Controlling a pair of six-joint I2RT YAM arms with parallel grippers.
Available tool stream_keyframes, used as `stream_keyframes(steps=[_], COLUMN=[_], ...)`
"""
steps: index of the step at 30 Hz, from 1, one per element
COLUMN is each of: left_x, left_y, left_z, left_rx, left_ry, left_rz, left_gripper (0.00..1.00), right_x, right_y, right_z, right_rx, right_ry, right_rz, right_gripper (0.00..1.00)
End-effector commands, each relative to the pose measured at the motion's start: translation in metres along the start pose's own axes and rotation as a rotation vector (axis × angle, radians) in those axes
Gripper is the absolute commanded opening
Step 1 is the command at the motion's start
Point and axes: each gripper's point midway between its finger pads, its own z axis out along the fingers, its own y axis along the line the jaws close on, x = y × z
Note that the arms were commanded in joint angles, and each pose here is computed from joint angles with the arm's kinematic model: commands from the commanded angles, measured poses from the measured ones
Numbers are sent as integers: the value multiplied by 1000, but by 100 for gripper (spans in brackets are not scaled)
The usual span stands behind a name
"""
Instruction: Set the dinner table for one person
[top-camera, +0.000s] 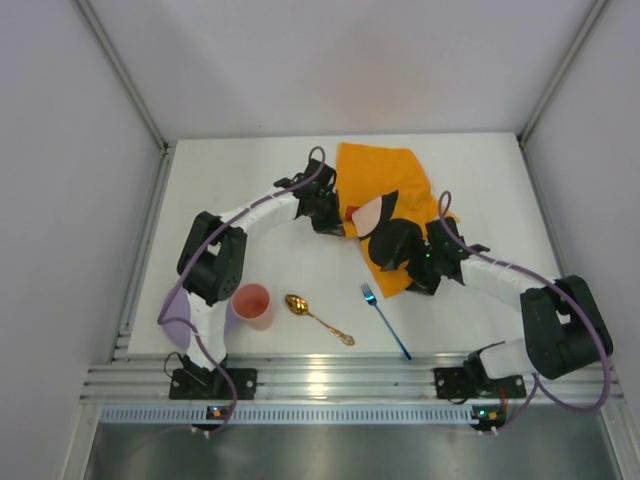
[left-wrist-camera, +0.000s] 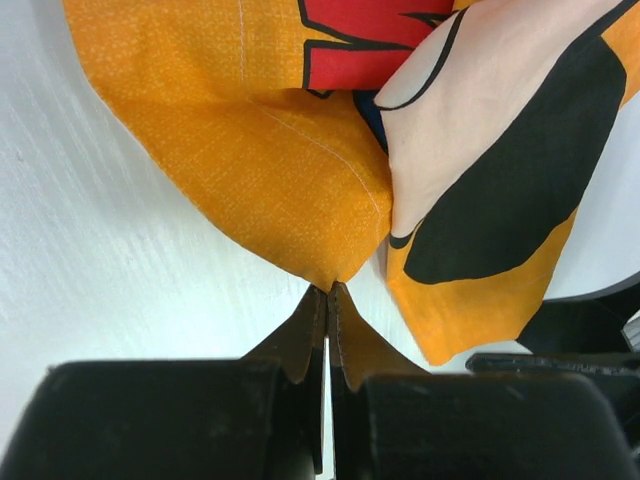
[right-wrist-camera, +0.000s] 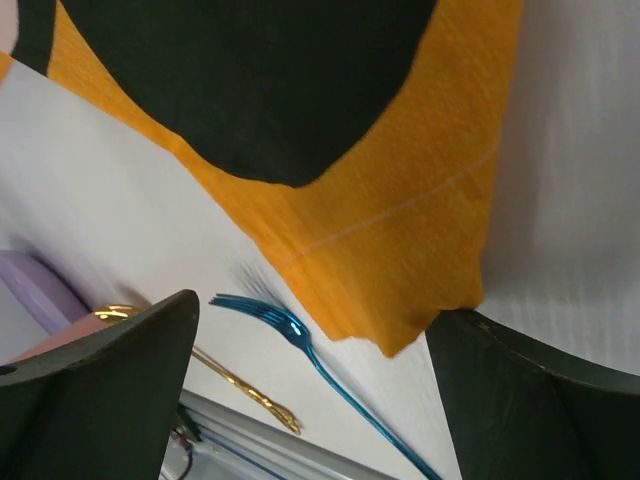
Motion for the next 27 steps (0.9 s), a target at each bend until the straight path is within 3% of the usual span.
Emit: stream_keyframes(steps=[1, 3, 5, 6, 8, 9, 10, 14, 18, 22, 27], left_x=[-9, -10, -10, -10, -10, -15, -17, -37, -42, -34, -15], left_y=[-22, -22, -21, -19, -16, -9, -4, 59, 125, 159, 186], left_z=[-39, -44, -49, -51, -57, -60, -64, -83, -110, -141, -171], left_rx=[45, 41, 32, 24, 9, -2, -11, -92, -179, -256, -383], left_ry=[-41, -42, -46, -48, -52, -58, -64, -67, -75, -109, -144], left_rz=[56, 60, 69, 69, 76, 63, 62, -37, -123, -148, -167], left_gripper=[0, 0, 0, 0, 0, 0, 0, 0, 0, 0, 0], right_x=[-27, -33, -41, -47, -58, -56, -65, -110, -147, -192, -216], right_y=[9, 10, 5, 9, 8, -3, -10, -43, -72, -79, -61], right_z=[16, 16, 13, 9, 0, -6, -12, -48, -65, -64, -56], right_rx=[3, 12, 52, 57, 108, 169, 223, 333, 380, 457, 421], right_ry=[-116, -145, -181, -200, -229, -218, -251, -333, -313, -268, -231], right_rz=[10, 7, -4, -14, -58, -68, -80, -29, 28, -29, -85], right_gripper=[92, 85, 59, 39, 20, 4, 0, 0, 0, 0, 3])
